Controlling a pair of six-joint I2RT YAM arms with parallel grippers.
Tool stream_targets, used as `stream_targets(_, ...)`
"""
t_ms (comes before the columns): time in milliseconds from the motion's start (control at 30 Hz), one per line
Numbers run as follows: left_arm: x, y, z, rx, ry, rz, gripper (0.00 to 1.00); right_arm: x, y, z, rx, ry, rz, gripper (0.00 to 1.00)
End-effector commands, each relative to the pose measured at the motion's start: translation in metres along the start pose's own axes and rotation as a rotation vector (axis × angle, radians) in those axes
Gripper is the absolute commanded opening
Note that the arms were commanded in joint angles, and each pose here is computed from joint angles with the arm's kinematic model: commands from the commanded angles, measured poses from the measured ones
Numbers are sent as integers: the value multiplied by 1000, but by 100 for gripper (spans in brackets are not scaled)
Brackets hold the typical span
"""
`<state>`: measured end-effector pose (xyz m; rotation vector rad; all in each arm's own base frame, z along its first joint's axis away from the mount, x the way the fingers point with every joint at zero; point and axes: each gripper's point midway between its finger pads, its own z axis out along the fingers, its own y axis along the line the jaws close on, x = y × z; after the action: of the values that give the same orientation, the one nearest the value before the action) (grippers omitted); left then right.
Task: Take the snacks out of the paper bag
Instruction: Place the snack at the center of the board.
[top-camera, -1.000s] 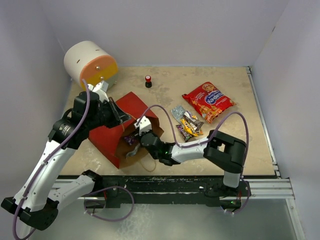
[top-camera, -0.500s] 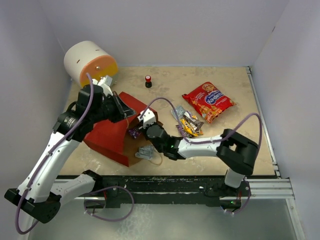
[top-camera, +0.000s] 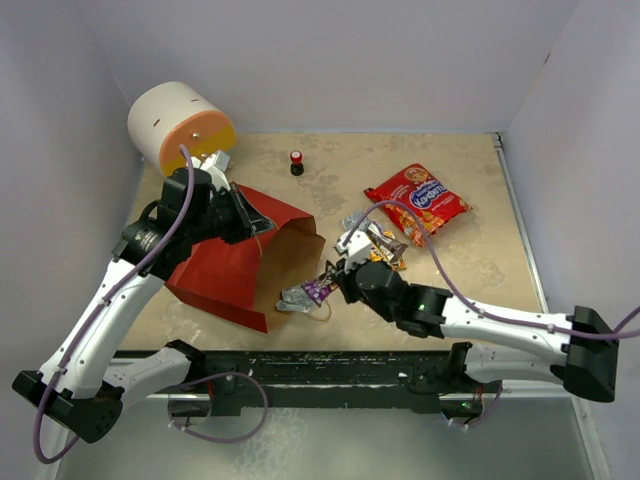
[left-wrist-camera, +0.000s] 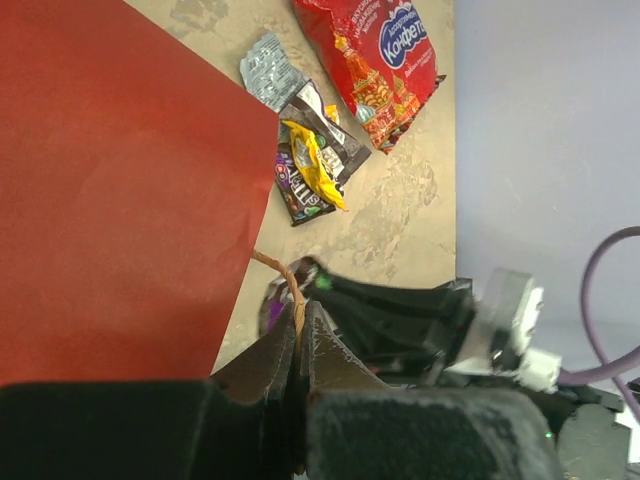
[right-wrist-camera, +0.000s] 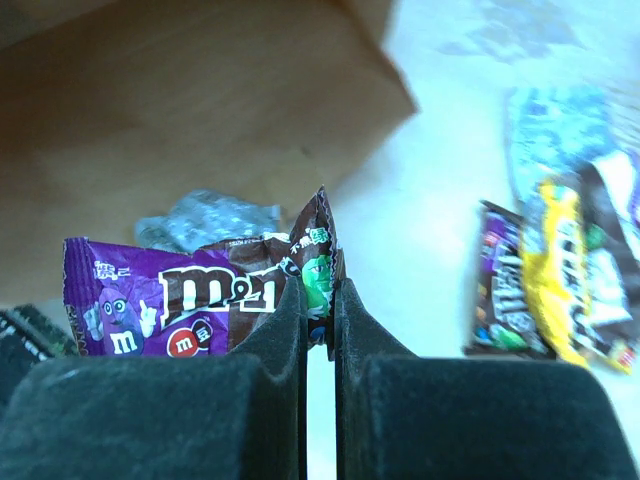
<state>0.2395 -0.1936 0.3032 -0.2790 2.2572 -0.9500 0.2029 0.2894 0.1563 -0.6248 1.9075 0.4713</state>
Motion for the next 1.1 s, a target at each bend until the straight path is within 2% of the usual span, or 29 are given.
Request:
stream_targets(0,-3,-5,1,39,-15,37,0,-22,-68,-33,322,36,152,0)
stream_targets(200,0,-4,3,44,-4,38,0,-26,-144,-46,643,136,378,0)
stream_targets(267,0,-5,5,51,-1,39,0,-29,-156,-48,725,139,468,0)
stream_targets(400,-1,-9,7,65,4,43,0,-6,-176,-51,899,176,701,0)
stream_targets(567,-2,-10,7,72,4,47,0,6,-193,-32,1021,159,903,0)
stream_targets(733,-1,-12,7,84,10,45,0,9,-217,-13,1096,139,946,0)
stream_targets(933,-1,-14,7,92,10,58,0,37,-206,3,1091,257,982,0)
stream_targets(1067,-1,-14,8,94,11,60,0,45,-204,-2,1089,265,994,0)
